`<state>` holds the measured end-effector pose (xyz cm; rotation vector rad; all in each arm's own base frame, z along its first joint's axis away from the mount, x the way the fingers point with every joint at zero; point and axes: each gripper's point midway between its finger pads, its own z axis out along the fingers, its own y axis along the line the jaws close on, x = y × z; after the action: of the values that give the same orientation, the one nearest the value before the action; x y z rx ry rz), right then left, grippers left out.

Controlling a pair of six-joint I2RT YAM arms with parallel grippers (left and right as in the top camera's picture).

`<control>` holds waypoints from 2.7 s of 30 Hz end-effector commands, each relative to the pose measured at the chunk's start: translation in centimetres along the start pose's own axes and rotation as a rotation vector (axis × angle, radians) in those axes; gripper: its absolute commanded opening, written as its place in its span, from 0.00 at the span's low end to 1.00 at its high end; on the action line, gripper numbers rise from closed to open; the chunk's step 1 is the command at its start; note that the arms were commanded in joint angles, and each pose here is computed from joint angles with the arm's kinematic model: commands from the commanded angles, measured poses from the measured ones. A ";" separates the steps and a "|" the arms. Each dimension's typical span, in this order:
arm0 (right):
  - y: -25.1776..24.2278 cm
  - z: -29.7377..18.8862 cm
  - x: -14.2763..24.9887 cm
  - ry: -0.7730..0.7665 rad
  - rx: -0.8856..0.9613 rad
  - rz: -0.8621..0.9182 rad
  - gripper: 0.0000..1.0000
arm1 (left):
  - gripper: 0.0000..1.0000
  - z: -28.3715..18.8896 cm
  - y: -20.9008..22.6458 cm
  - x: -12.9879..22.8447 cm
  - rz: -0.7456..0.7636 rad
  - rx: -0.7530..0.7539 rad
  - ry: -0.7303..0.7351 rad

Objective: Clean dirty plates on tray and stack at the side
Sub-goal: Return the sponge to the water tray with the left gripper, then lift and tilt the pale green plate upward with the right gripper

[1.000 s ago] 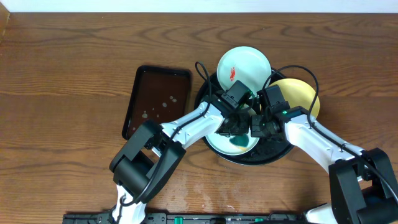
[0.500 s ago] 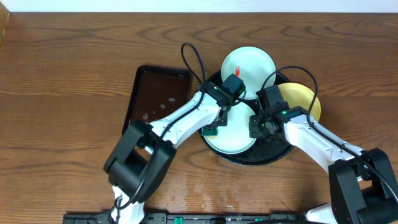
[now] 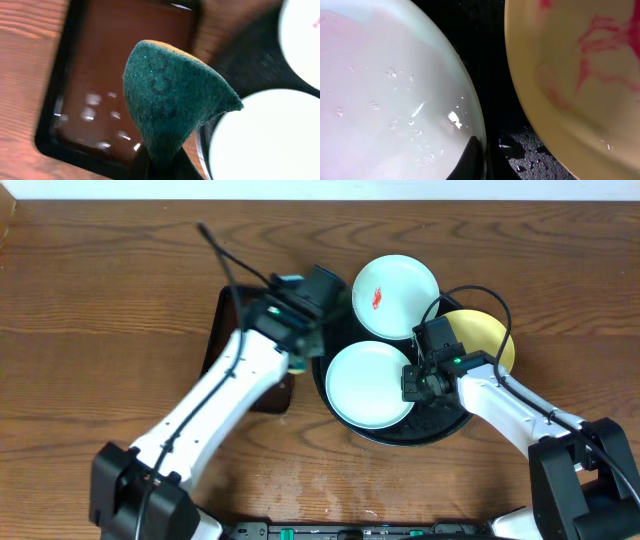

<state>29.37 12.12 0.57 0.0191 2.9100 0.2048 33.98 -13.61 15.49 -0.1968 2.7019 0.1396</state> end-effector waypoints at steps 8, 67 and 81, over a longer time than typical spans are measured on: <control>-0.4 0.2 0.9 0.031 0.017 -0.025 0.05 | 0.11 8.1 4.1 2.7 -0.023 0.068 0.174; 7.9 -25.2 -5.5 -0.929 0.792 -0.666 0.01 | 0.82 -10.5 7.7 0.4 -0.106 0.341 -0.204; 8.7 -25.5 -5.1 -0.943 0.790 -0.690 0.01 | 0.82 -10.5 7.7 0.4 -0.106 0.341 -0.204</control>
<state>28.83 17.37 25.99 -0.6134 1.7683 -0.8148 27.90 -7.45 24.38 -0.2142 2.4822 -0.3127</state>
